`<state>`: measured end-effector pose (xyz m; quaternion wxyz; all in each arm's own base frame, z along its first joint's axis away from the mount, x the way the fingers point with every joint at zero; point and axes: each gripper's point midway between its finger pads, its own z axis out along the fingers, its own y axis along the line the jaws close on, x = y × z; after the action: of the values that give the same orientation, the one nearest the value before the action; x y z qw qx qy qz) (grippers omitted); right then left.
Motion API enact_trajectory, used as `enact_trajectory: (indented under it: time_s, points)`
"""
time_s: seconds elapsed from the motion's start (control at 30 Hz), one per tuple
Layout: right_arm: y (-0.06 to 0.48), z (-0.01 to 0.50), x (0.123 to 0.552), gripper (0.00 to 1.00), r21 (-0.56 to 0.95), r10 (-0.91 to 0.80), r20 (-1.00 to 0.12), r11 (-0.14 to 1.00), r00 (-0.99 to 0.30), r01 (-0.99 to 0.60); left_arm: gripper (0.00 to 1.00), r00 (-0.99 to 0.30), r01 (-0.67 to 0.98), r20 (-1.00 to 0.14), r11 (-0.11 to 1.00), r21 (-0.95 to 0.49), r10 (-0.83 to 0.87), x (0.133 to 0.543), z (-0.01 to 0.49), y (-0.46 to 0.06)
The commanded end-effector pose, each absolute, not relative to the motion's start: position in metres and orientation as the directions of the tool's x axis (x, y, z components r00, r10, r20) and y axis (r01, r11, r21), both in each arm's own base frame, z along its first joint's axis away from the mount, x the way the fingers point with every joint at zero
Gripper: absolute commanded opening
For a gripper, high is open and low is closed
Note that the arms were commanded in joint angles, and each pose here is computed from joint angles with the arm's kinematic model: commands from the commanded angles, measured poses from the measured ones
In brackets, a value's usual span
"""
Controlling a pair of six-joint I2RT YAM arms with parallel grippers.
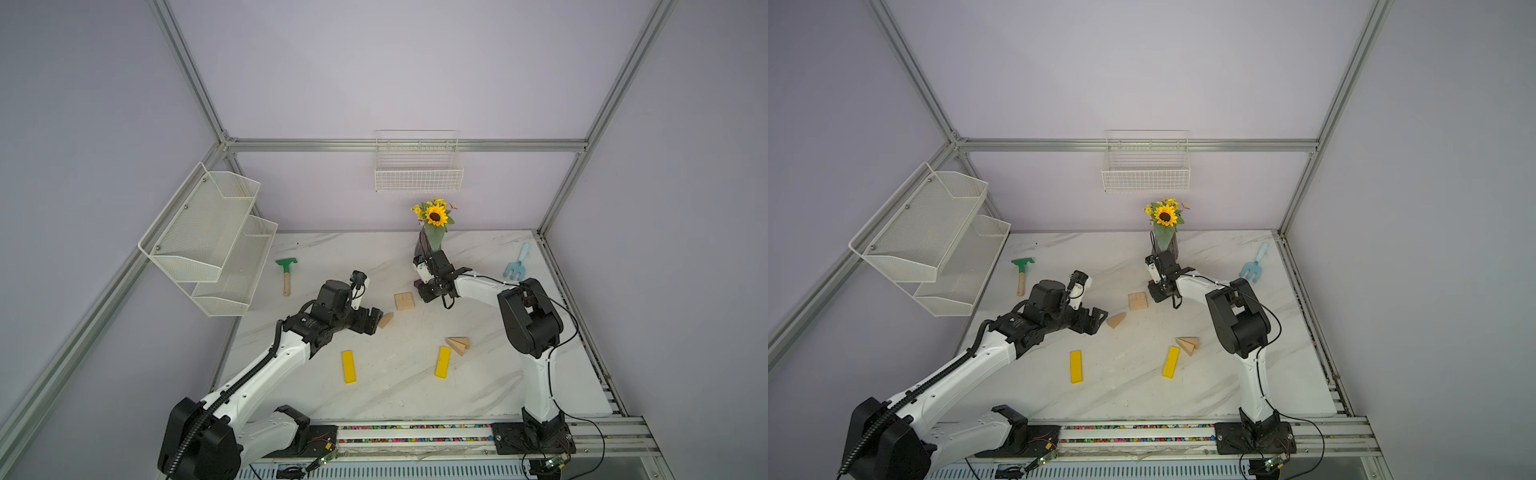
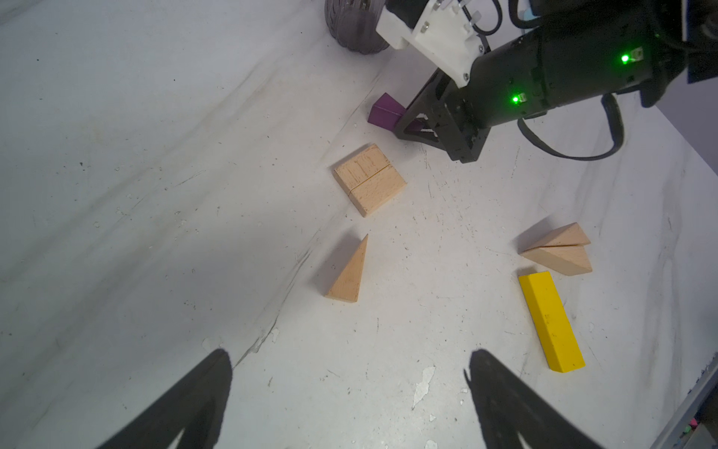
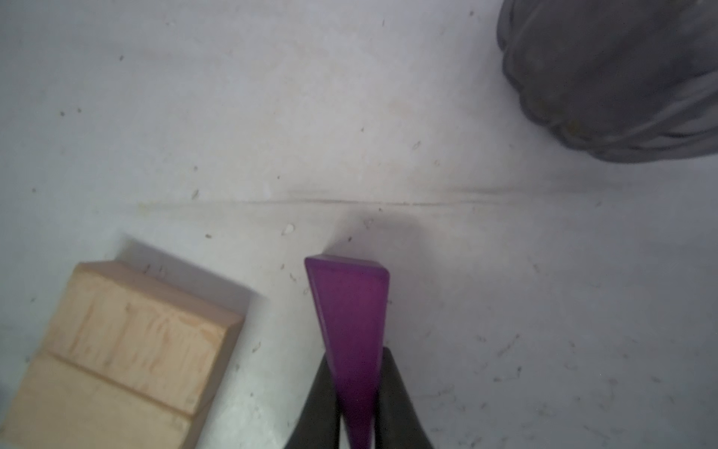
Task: Assemble a small pinwheel with building blocks
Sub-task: Assemble the building block at the center of the board.
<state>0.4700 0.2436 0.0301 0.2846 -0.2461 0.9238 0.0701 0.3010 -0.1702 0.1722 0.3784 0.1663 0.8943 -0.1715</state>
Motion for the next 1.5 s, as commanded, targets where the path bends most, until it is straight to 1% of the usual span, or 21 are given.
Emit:
enact_trajectory:
  time_s: [0.0, 0.27, 0.57, 0.83, 1.1, 1.47]
  points:
    - [0.238, 0.006, 0.467, 0.0, 0.008, -0.39, -0.483, 0.893, -0.784, -0.449, 0.96, -0.636, 0.422, -0.762, 0.882, -0.209, 0.124, 0.302, 0.187, -0.17]
    - [0.265, 0.019, 0.495, 0.0, 0.035, -0.375, -0.527, 0.887, -0.763, -0.46, 0.97, -0.653, 0.444, -0.746, 0.865, -0.234, 0.133, 0.298, 0.182, -0.176]
    - [0.311, 0.025, 0.503, 0.0, 0.041, -0.415, -0.544, 0.855, -0.729, -0.517, 0.98, -0.657, 0.459, -0.742, 0.852, -0.25, 0.136, 0.296, 0.18, -0.18]
    - [0.344, 0.02, 0.493, 0.02, 0.052, -0.446, -0.54, 0.829, -0.714, -0.557, 0.99, -0.671, 0.439, -0.733, 0.857, -0.271, 0.112, 0.294, 0.178, -0.179]
    - [0.363, 0.015, 0.484, 0.03, 0.066, -0.464, -0.533, 0.811, -0.708, -0.581, 1.0, -0.675, 0.439, -0.73, 0.855, -0.276, 0.111, 0.292, 0.177, -0.179]
    - [0.364, 0.014, 0.47, 0.03, 0.065, -0.483, -0.521, 0.8, -0.704, -0.597, 1.0, -0.676, 0.434, -0.73, 0.856, -0.279, 0.105, 0.291, 0.175, -0.178]
